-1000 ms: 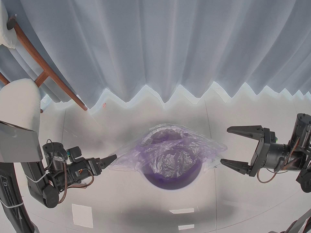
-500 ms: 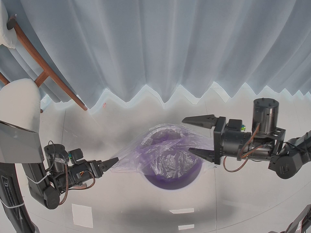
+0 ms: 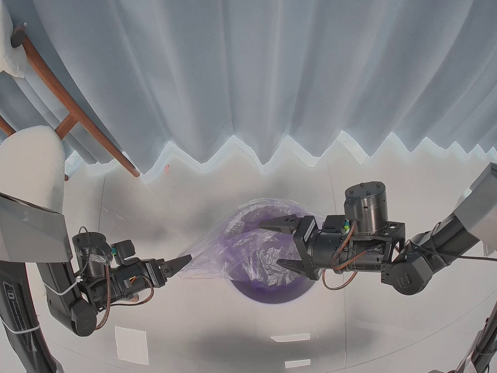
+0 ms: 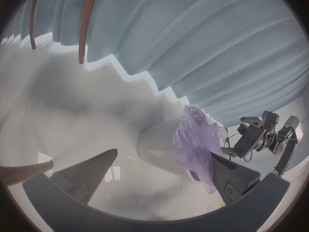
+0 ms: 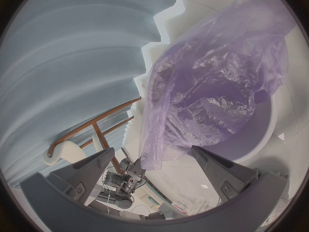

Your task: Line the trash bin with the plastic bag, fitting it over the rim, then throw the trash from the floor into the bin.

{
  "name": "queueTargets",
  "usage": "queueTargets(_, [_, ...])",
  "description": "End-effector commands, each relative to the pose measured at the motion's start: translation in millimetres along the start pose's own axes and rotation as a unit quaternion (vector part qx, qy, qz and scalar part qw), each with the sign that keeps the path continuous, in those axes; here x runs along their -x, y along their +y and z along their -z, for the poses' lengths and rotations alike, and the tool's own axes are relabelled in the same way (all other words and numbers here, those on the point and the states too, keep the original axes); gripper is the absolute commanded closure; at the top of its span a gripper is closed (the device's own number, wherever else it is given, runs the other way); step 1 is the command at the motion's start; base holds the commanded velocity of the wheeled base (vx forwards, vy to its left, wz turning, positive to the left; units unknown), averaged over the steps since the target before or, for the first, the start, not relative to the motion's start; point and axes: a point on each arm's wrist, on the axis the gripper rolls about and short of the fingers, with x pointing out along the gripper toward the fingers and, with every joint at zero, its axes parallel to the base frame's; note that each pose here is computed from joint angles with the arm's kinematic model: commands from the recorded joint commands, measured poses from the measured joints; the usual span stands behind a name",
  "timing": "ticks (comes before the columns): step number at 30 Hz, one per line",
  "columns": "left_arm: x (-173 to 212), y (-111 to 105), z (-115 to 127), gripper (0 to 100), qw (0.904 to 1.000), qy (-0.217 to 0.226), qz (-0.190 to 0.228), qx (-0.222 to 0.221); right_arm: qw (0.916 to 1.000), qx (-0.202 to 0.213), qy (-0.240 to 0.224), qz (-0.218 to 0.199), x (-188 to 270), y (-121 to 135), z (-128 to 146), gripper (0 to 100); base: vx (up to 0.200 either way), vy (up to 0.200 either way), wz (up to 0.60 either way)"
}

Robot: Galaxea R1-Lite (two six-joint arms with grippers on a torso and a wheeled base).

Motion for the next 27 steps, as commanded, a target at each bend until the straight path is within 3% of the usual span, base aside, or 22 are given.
queueTargets(1, [0, 0, 1, 0, 1.0000, 0.002, -0.001, 0.001, 0.9999, -0.003, 0.002, 0.012, -21, -10, -5, 0, 0.000, 0.000, 0.00])
queueTargets(13, [1, 0, 2, 0, 1.0000, 0.004, -0.001, 0.000, 0.9999, 0.001, -0.015, -0.006, -35, -3, -24, 0, 0.000, 0.000, 0.00])
queueTargets(14, [0, 0, 3, 0, 1.0000, 0.005, -0.002, 0.000, 0.9999, 0.001, -0.014, -0.005, -34, -3, -22, 100, 0.000, 0.000, 0.00])
queueTargets(27, [-1, -2, 11, 0, 0.9997, 0.023, 0.000, 0.001, 0.9998, 0.002, 0.000, 0.022, -18, -15, -5, 100, 0.000, 0.000, 0.00])
